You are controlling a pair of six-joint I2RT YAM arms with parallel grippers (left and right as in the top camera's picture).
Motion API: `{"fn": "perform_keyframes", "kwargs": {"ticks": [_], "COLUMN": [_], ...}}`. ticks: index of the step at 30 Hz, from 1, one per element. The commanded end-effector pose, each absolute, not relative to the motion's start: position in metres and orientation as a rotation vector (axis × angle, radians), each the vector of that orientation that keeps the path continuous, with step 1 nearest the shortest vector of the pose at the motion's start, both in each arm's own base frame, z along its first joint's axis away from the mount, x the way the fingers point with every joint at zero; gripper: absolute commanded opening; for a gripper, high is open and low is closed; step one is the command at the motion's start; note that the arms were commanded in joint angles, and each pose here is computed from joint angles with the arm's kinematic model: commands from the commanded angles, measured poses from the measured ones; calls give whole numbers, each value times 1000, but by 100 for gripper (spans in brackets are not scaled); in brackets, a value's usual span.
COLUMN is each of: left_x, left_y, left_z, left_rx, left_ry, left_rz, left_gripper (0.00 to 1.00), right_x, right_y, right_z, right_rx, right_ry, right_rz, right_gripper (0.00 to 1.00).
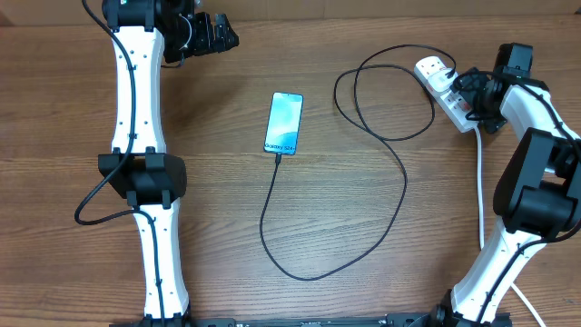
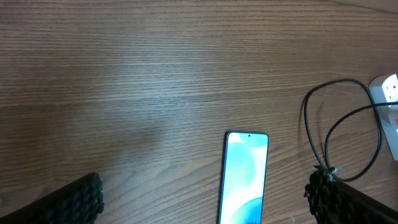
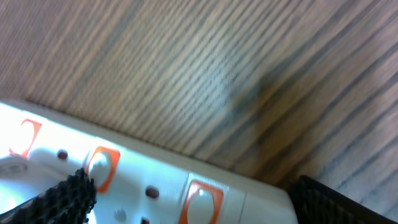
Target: Plug charger to phone and switch on socket
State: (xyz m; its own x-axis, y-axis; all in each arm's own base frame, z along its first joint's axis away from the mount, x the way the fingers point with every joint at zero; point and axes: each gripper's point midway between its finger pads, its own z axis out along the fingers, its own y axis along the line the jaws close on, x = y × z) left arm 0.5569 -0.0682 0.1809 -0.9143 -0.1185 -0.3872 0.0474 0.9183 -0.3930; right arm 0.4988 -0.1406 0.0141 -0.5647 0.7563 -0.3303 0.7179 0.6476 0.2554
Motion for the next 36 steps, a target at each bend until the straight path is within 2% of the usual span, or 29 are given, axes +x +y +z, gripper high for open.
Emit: {"fn": "perform_keyframes", "kwargs": {"ticks": [1, 8, 12, 17, 25, 36], "left_x": [556, 556, 556, 556, 556, 556], "left_y": [-69, -69, -69, -69, -69, -69], "left_z": [196, 196, 196, 196, 196, 196], "left_rx": [-46, -45, -45, -45, -45, -45], "left_ry": [2637, 2636, 2636, 2636, 2636, 2636], "left_rz": [-560, -559, -559, -559, -557, -557], "left_gripper": [100, 100, 100, 100, 100, 100], "right_x": [490, 470, 437, 388, 322, 269], "right_y": [-129, -151, -150, -130, -84, 5], "right_z": [14, 127, 193, 247, 284, 290], "right_rx": [1157, 1155, 1148, 1130, 1049, 715], "right_ry": [2514, 2360, 2292, 2278, 2336, 2487], "right_rz": [200, 199, 180, 170, 106, 159], "right_gripper": [100, 100, 100, 100, 100, 100]}}
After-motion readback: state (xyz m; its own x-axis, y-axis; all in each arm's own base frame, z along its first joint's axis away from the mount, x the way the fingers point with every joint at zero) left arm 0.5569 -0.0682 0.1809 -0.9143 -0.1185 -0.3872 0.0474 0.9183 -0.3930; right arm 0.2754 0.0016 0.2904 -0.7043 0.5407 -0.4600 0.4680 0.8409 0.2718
